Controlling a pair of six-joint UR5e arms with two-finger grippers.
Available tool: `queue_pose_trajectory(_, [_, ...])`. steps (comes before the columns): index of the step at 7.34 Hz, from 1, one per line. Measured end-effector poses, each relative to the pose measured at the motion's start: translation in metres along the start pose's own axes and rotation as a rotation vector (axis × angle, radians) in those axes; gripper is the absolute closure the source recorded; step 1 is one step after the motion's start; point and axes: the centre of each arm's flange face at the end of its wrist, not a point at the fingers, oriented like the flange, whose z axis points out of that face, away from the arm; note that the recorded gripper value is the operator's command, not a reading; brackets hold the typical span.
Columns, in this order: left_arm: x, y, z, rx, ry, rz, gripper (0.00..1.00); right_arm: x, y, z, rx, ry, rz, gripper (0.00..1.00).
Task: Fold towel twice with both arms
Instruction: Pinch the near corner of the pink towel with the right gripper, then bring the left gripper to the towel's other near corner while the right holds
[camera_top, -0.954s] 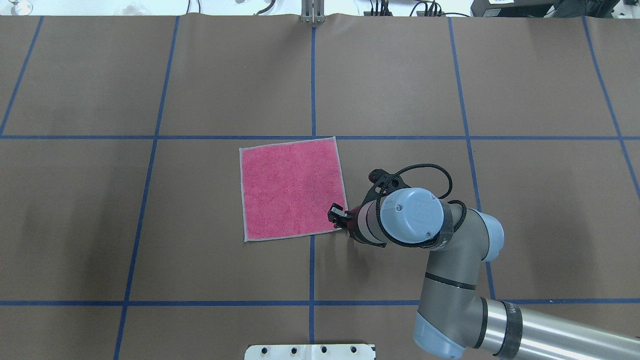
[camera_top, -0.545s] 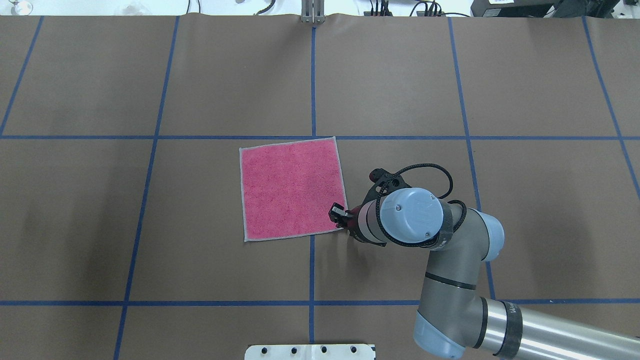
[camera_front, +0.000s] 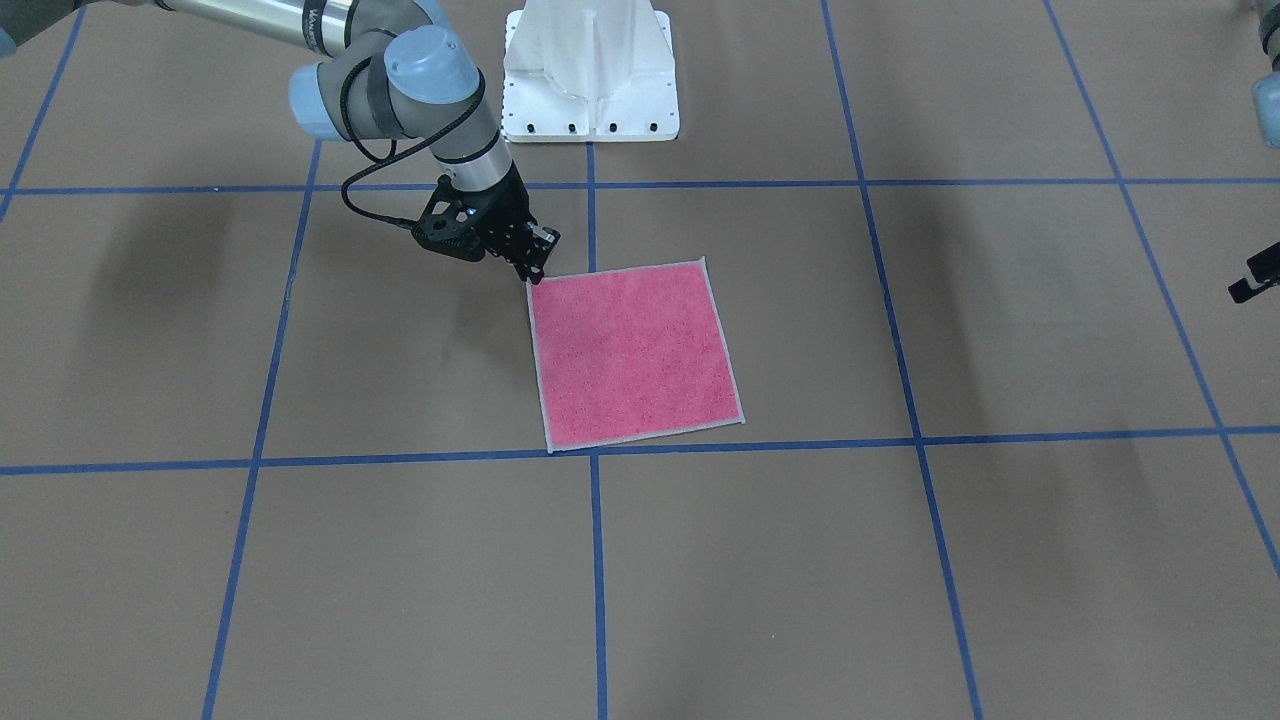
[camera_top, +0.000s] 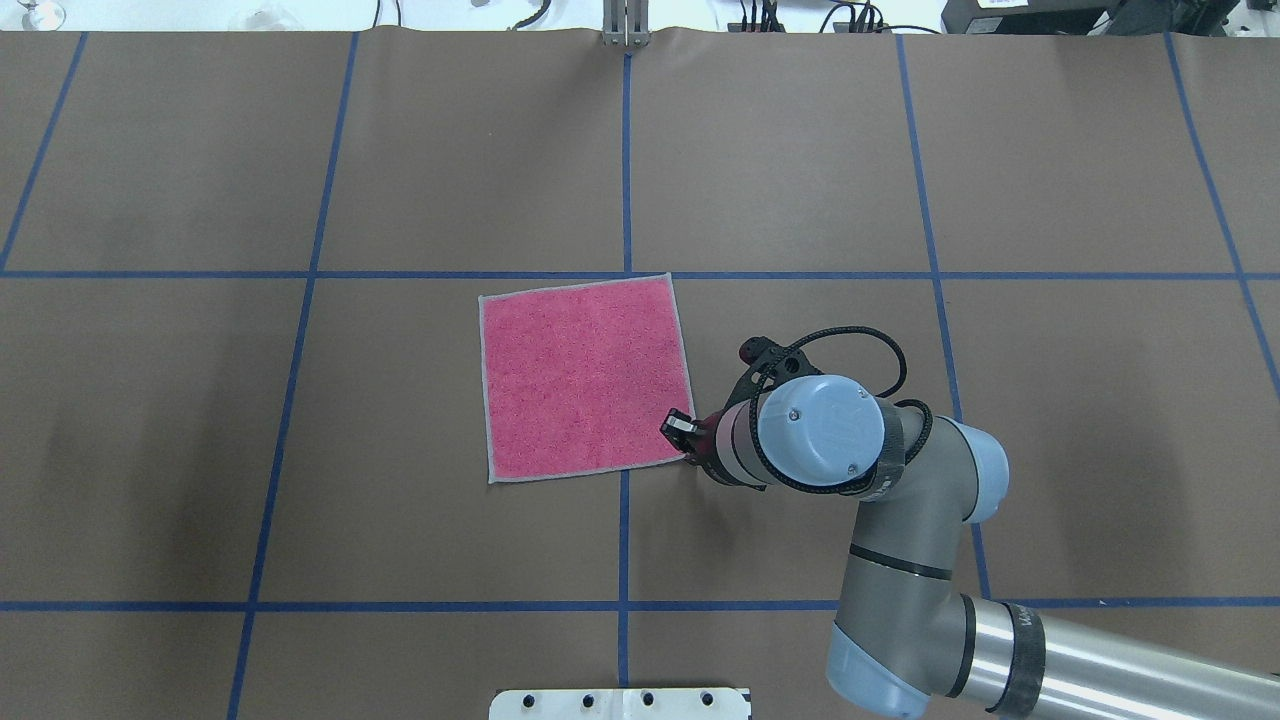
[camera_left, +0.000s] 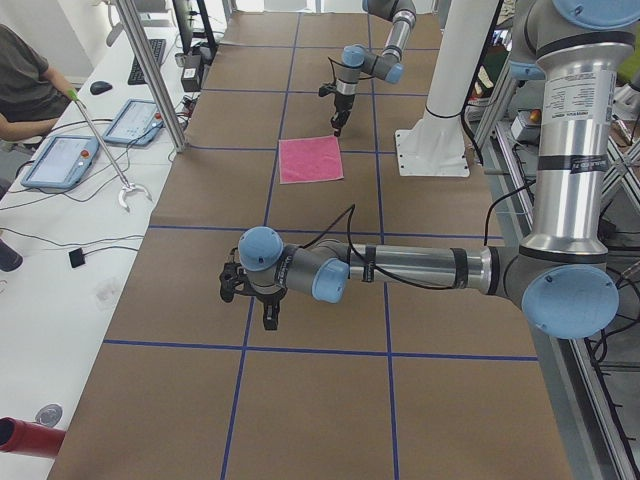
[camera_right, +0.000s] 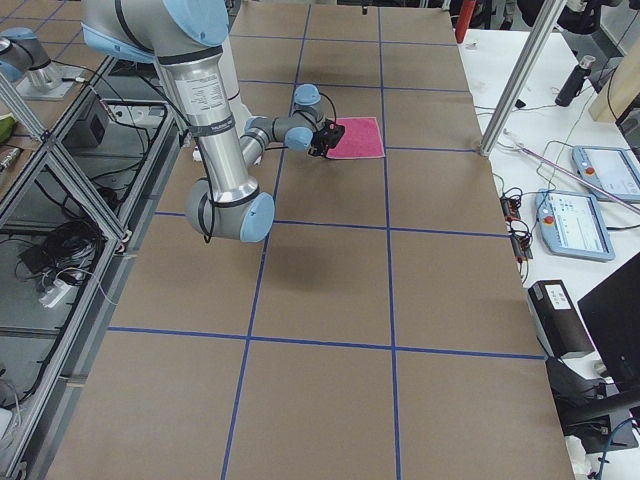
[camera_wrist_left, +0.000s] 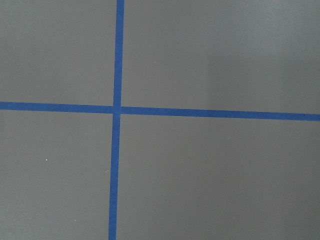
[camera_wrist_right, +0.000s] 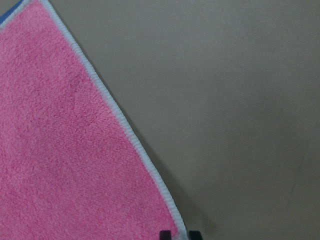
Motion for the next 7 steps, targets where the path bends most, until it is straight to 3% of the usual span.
queue_pose_trajectory(3, [0.015,-0.007,-0.003,0.013,0.008,-0.046,0.00,-0.001,-0.002,-0.011,0.004,-0.002,0.003,1.00])
queue_pose_trajectory(5, [0.080,-0.025,0.009,0.026,0.050,-0.144,0.00,0.000,-0.002,-0.035,0.013,0.013,0.009,1.00])
queue_pose_trajectory(7, [0.176,-0.024,0.031,-0.011,0.102,-0.226,0.00,0.008,0.000,-0.049,0.009,0.015,0.007,1.00])
